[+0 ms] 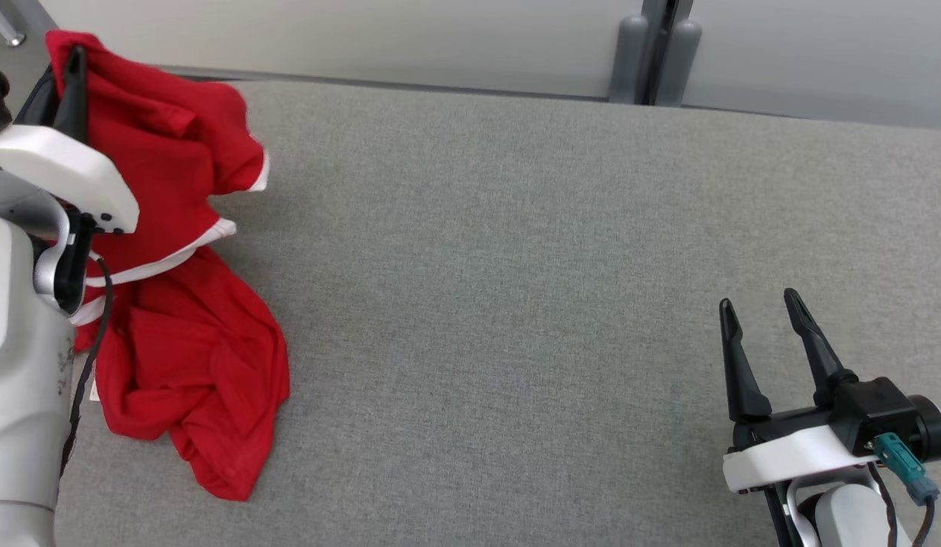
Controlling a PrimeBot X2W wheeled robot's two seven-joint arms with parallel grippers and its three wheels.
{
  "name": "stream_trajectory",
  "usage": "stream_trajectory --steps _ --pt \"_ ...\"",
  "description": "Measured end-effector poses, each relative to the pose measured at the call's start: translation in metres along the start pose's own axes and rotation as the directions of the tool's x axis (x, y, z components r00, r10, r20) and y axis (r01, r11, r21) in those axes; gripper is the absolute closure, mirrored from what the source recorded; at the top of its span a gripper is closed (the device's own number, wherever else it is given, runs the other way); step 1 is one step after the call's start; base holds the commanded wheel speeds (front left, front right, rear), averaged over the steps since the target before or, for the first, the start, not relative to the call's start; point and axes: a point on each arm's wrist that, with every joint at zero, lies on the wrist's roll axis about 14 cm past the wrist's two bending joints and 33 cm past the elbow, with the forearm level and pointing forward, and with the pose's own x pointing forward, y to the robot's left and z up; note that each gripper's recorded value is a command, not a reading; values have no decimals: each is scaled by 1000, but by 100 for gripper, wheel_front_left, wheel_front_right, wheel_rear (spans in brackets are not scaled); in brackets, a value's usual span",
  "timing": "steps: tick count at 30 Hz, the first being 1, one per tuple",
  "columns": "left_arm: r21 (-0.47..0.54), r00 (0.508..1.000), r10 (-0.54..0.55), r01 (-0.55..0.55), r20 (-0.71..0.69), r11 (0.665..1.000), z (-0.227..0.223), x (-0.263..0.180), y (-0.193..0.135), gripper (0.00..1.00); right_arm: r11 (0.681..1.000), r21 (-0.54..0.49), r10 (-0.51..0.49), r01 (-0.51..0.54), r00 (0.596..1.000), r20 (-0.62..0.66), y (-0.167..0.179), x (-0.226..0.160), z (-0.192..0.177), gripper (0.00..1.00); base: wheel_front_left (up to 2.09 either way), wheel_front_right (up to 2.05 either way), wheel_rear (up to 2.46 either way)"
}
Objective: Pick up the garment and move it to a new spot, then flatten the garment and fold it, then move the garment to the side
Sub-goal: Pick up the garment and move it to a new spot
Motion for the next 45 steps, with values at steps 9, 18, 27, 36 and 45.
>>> stream_trajectory --steps 9,18,27,36,45 --pt "-22 961 -208 216 182 976 84 -16 -81 100 999 8 -47 47 997 59 -8 -21 27 0 0 0 0" --pt "-49 868 -446 467 219 883 109 -39 -194 100 990 10 -144 144 986 90 -37 -41 39 0 0 0 0" --pt "-175 758 -638 652 135 738 65 -54 -312 100 962 19 -272 271 957 103 -77 -66 44 0 0 0 0" --pt "-174 674 -723 738 154 652 45 -53 -407 100 925 52 -379 376 922 83 -110 -90 39 0 0 0 0" --pt "-184 593 -800 800 93 571 5 -53 -462 0 893 69 -448 445 893 31 -129 -105 22 0 0 0 0"
